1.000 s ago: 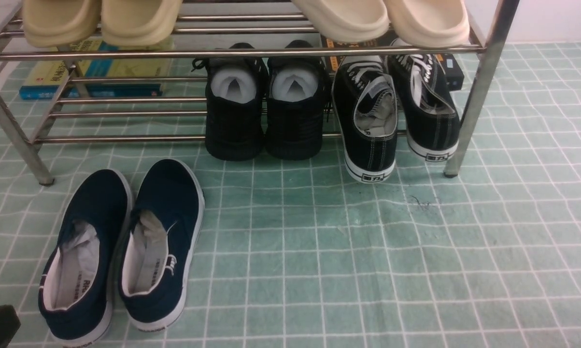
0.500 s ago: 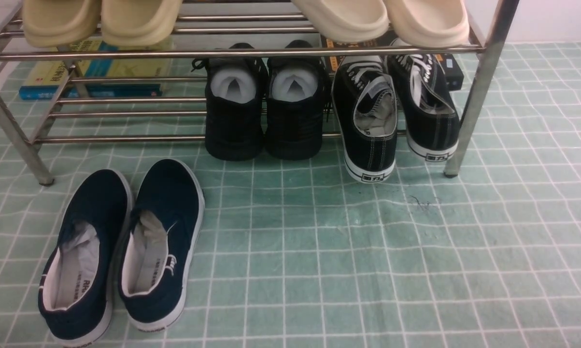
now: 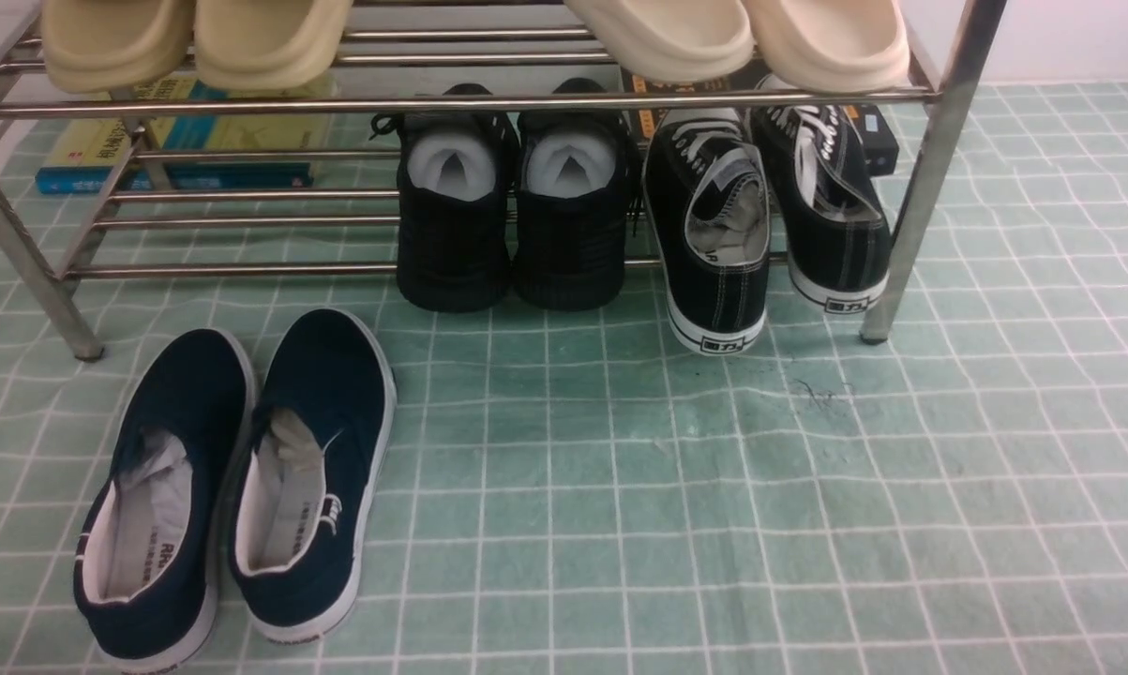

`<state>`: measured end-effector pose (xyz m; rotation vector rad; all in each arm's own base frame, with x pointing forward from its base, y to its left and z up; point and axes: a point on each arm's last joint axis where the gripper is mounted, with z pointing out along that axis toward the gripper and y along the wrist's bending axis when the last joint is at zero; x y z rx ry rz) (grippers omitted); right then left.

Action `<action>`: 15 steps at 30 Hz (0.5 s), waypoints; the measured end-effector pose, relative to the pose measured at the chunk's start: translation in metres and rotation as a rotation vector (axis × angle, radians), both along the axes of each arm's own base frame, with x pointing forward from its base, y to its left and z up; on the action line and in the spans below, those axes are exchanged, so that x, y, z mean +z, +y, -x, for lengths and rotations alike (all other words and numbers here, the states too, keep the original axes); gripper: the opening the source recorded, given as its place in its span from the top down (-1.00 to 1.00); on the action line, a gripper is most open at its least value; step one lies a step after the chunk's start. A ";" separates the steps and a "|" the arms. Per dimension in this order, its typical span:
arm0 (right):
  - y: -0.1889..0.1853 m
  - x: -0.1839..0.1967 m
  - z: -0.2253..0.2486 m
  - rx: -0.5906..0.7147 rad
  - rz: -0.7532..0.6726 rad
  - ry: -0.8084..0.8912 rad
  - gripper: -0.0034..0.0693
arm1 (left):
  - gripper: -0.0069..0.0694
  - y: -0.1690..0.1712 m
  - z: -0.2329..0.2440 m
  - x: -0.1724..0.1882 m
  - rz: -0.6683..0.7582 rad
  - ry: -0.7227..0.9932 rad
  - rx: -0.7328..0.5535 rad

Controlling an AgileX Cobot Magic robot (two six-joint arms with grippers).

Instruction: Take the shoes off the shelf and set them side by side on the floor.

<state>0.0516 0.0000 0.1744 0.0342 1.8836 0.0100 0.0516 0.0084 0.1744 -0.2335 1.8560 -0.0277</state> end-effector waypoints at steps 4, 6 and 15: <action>0.000 0.000 0.000 0.000 0.000 0.000 0.25 | 0.63 -0.002 0.000 0.000 0.000 -0.001 -0.029; 0.000 0.000 0.000 0.000 0.000 0.000 0.25 | 0.63 -0.002 0.000 0.000 0.000 -0.001 -0.029; 0.000 0.000 0.000 0.000 0.000 0.000 0.25 | 0.59 -0.002 0.000 0.000 0.000 -0.002 -0.029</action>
